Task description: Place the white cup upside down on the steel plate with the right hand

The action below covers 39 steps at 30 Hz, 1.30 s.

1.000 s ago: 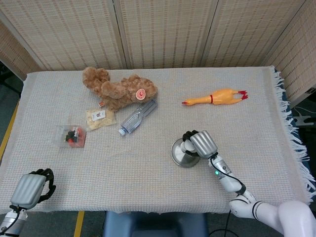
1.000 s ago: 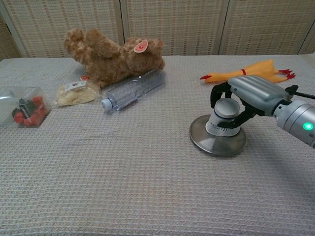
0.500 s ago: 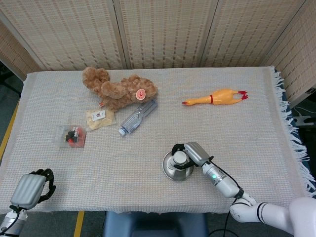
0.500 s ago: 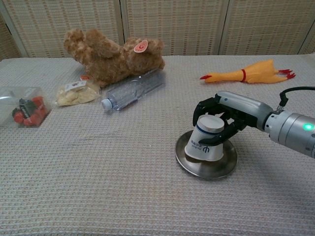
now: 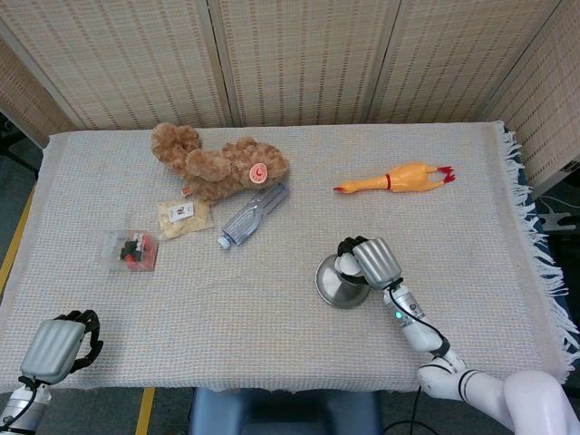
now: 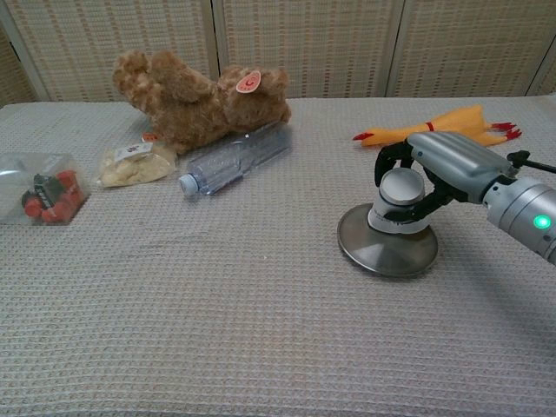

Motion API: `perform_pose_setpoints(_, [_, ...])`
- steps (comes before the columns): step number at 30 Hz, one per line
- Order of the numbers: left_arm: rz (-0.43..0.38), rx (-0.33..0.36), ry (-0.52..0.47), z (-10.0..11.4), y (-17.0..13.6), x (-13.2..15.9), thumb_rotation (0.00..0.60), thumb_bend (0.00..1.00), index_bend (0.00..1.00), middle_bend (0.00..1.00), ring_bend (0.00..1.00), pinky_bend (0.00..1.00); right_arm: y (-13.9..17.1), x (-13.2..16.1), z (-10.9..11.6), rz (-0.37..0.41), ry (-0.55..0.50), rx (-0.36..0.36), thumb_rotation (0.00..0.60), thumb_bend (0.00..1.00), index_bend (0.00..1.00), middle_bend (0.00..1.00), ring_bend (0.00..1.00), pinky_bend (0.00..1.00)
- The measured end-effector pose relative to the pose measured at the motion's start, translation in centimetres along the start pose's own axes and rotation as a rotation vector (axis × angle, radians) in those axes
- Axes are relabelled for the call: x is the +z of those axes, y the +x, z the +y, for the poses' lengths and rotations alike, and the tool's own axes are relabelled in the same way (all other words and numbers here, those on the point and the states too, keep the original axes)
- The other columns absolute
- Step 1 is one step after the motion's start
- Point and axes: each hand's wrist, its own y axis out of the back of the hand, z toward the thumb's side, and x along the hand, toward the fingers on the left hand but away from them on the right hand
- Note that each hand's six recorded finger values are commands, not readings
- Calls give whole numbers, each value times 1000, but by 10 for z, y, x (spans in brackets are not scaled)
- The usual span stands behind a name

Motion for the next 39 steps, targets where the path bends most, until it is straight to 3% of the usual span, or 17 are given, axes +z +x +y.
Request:
perform_pose_setpoints(8, [1, 3, 0, 0, 0, 0, 600, 365, 267, 410, 404, 559, 10, 17, -8, 23, -236, 135, 600, 173, 627, 539, 495, 802])
perform_pose_setpoints(11, [-2, 3, 1, 0, 0, 1, 600, 365, 267, 410, 404, 559, 15, 18, -9, 28, -259, 170, 600, 173, 627, 539, 494, 802])
perform_pose_setpoints(16, [0, 3, 1, 0, 0, 0, 600, 366, 267, 410, 404, 559, 15, 16, -7, 31, -227, 151, 600, 173, 627, 539, 494, 802])
perform_pose_setpoints(24, [-1, 1, 4, 0, 0, 1, 600, 365, 267, 410, 404, 559, 10, 4, -3, 24, -73, 49, 600, 173, 627, 539, 495, 802])
perform_pose_setpoints(35, [-1, -1, 7, 0, 0, 1, 600, 365, 267, 410, 404, 559, 15, 10, -11, 24, -240, 130, 600, 173, 627, 539, 494, 802])
perform_pose_setpoints(39, [3, 3, 2, 1, 0, 0, 600, 365, 267, 410, 404, 559, 15, 14, -4, 40, -275, 110, 600, 173, 625, 539, 495, 802])
